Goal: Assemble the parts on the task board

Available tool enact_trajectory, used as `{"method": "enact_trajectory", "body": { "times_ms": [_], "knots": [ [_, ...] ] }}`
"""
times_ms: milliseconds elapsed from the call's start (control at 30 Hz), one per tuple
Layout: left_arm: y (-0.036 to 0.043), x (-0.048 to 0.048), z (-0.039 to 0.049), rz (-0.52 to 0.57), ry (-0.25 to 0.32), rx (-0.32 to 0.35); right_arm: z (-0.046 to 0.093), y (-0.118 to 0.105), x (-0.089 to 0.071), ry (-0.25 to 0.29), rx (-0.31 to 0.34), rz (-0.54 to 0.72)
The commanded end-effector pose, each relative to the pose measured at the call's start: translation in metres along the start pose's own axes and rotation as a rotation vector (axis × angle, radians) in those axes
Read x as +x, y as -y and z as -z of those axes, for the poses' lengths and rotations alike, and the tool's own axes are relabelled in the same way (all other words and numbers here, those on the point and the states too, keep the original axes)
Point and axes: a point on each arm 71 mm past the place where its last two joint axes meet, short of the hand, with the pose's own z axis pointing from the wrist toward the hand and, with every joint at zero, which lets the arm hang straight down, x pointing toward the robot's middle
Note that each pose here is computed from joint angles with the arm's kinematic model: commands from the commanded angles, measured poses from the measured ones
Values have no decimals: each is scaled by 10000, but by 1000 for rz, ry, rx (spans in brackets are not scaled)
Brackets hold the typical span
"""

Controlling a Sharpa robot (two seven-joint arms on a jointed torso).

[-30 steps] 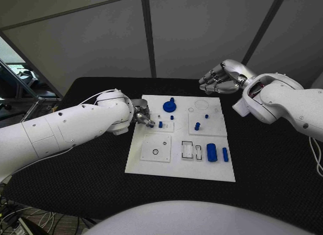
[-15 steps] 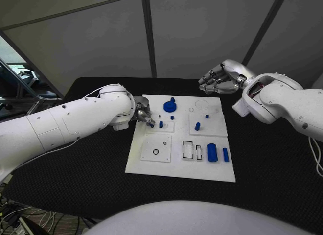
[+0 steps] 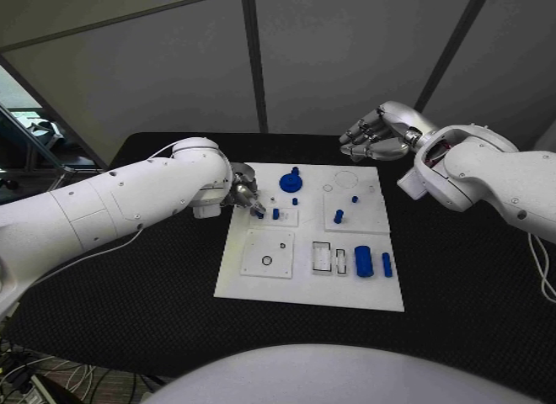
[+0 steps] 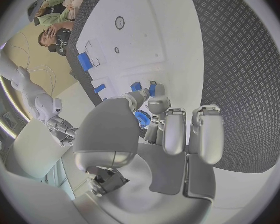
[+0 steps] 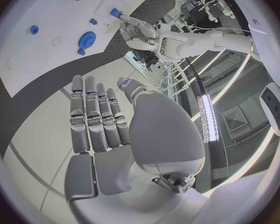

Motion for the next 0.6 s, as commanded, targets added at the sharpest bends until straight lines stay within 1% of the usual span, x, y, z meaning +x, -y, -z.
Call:
{"method": "enact_trajectory", "body": {
  "times_ms": [33, 300, 600],
  "knots": [
    [-11, 29, -17, 4, -62, -14, -4, -21, -3, -4, -11, 2],
    [-3, -4, -31, 1, -76, -16, -7, -23, 0, -4, -11, 2],
    [25, -28, -38, -13, -93, -15, -10, -27, 5, -6, -12, 2]
  ]
}}
